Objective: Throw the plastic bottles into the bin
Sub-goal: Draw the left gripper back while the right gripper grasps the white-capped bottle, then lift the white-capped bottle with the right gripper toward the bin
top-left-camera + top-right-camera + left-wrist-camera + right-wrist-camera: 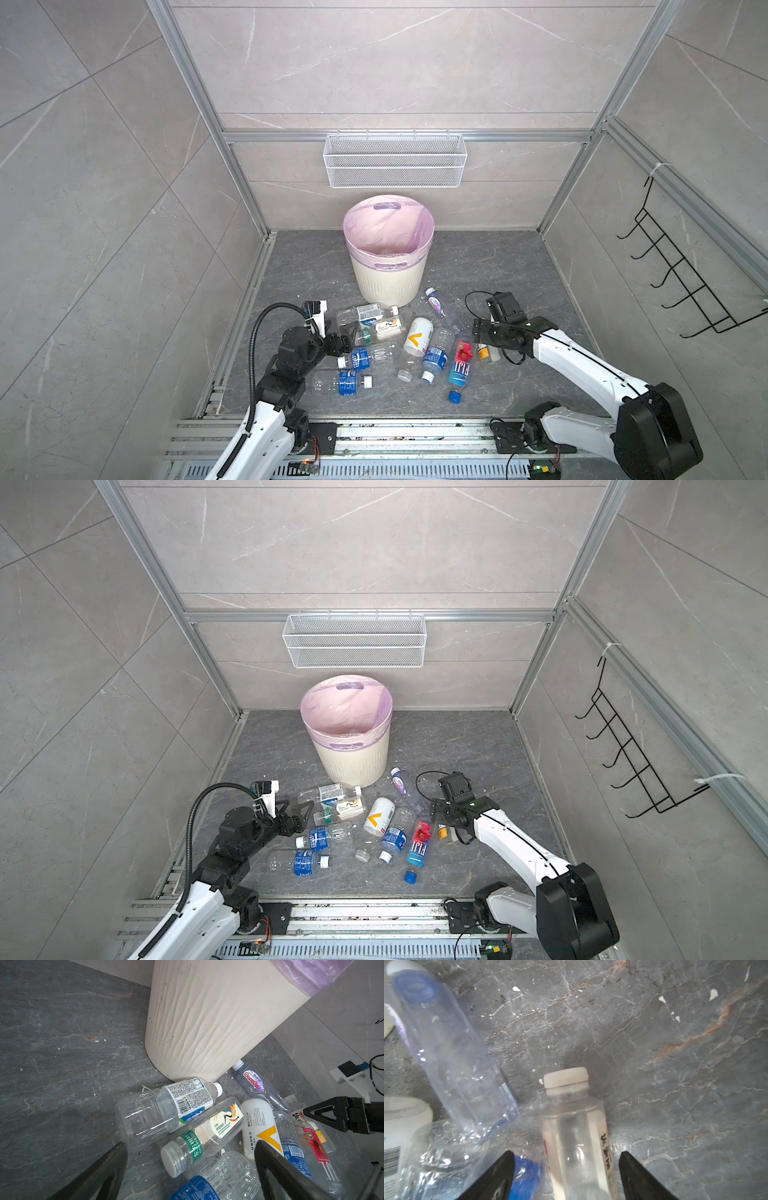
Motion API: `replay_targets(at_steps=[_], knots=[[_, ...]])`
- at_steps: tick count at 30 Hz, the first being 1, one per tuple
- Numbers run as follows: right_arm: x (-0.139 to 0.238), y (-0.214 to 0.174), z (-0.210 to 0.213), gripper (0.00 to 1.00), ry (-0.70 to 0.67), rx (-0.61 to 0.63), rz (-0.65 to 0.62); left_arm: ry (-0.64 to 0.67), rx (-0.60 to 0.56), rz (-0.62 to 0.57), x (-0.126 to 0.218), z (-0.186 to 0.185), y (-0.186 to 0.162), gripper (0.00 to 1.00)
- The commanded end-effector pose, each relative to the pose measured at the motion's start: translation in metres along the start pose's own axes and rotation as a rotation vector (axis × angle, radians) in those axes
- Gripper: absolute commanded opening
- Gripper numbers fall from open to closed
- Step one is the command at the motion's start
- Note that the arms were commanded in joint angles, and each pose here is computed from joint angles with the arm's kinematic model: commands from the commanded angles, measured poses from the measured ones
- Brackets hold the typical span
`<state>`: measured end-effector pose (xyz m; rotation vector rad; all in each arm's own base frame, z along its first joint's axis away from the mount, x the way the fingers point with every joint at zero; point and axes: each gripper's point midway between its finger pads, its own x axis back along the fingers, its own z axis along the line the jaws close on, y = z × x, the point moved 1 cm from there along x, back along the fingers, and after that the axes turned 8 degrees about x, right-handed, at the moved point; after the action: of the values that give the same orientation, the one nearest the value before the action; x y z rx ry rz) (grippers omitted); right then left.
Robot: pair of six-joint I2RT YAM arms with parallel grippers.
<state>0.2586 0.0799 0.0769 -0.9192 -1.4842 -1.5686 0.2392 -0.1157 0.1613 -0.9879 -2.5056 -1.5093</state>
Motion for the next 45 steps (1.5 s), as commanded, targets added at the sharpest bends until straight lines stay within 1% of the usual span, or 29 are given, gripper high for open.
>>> replay_targets(at_steps=[1,2,8,25,31,33,37,45], knots=[[-0.01,-0.006,-0.004,0.76,-0.008,-0.03,0.044,-0.039,-0.042,-0.037,0.002,-0.009,0.009,0.97],[-0.012,-0.006,-0.005,0.74,-0.009,-0.037,0.049,-0.038,-0.042,-0.036,0.002,-0.009,0.008,0.97],[-0.015,-0.005,-0.011,0.71,-0.025,-0.06,0.065,-0.032,-0.039,-0.026,0.0,-0.007,0.006,0.97],[-0.028,-0.007,-0.02,0.69,-0.026,-0.111,0.127,-0.017,-0.034,-0.017,-0.004,-0.003,0.004,0.97],[-0.029,-0.008,-0.018,0.62,-0.014,-0.106,0.134,-0.017,-0.031,-0.012,-0.006,-0.003,0.003,0.97],[-0.029,-0.007,-0.017,0.58,-0.007,-0.104,0.13,-0.017,-0.031,-0.014,-0.005,-0.003,0.004,0.97],[-0.026,-0.007,-0.017,0.53,-0.003,-0.106,0.117,-0.019,-0.03,-0.015,-0.005,-0.003,0.004,0.97],[-0.01,-0.006,-0.023,0.48,-0.007,-0.12,0.022,-0.009,-0.031,-0.014,-0.006,-0.001,0.003,0.97]])
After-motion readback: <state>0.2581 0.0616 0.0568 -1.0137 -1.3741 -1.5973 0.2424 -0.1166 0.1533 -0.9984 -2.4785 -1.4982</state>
